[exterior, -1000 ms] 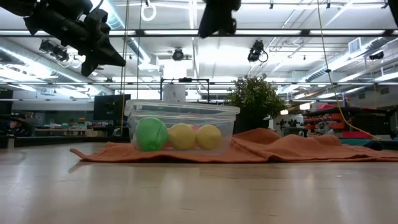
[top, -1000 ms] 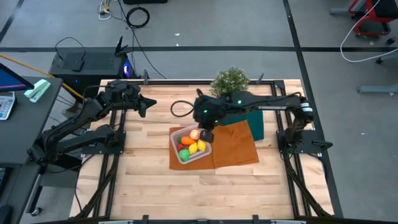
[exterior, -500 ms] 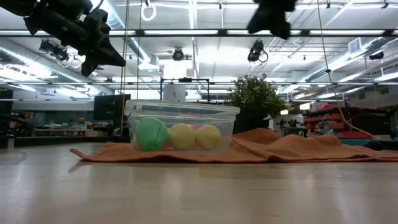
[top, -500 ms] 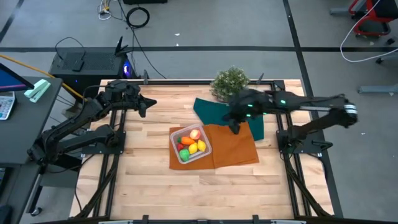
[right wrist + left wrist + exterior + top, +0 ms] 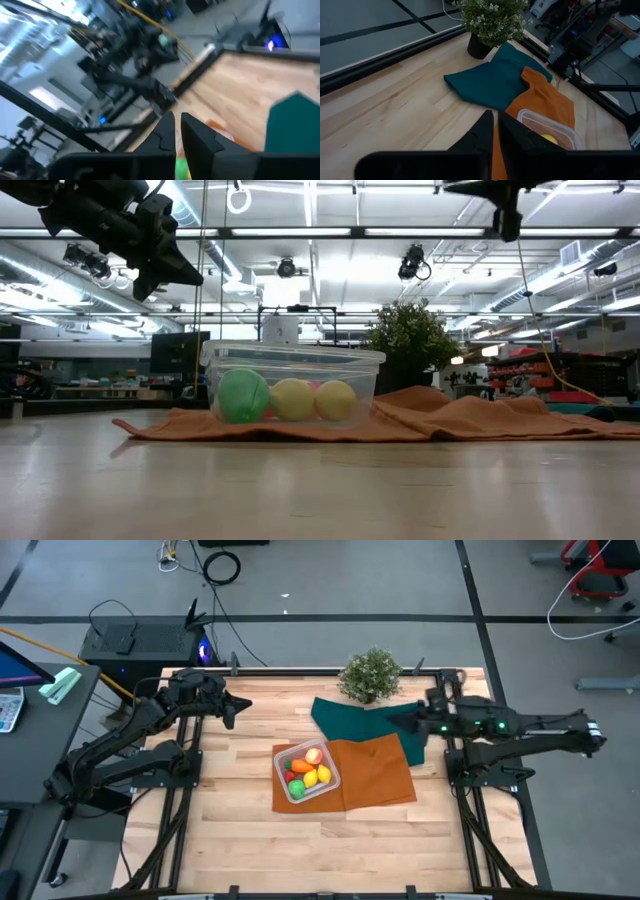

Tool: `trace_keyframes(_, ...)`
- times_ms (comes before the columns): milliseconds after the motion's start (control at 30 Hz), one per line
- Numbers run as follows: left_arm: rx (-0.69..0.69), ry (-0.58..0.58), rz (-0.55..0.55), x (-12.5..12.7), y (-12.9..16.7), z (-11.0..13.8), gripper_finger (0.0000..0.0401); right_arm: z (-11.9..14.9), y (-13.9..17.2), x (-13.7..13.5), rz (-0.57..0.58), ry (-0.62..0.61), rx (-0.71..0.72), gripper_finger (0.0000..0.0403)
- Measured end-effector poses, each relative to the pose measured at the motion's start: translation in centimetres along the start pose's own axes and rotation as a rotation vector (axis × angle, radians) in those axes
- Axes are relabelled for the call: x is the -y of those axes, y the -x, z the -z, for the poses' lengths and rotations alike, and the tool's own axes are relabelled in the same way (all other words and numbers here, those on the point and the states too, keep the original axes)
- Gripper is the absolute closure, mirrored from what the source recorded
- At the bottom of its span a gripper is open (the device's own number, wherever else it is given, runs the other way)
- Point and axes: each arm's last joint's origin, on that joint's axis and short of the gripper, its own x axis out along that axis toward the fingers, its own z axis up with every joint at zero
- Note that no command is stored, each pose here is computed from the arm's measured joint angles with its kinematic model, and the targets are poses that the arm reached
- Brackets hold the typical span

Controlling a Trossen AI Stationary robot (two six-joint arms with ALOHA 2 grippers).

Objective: Pick and placing Produce into tupperware
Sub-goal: Return to Home Position

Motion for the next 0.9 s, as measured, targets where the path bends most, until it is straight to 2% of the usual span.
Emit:
trace_keyframes(200, 0.0, -0.009, 0.0, 0.0, 0.0, 0.0, 0.037, -1.2, 2.9, -0.4, -0.074, 0.097, 0.111, 0.0403)
trace_keyframes(500, 0.01, -0.002, -0.032, -0.1, 0.0, 0.0, 0.0375, -1.5, 7.0, 0.3, -0.124, 0.219, 0.145, 0.0403)
trace_keyframes(733, 0.014, -0.001, -0.044, -0.1, 0.0, 0.0, 0.0369, 0.4, 7.8, 2.2, -0.162, 0.242, 0.181, 0.0403)
trace_keyframes(900, 0.014, -0.001, -0.044, -0.1, 0.0, 0.0, 0.0377, 2.2, 7.2, 3.6, -0.262, 0.23, 0.261, 0.0403)
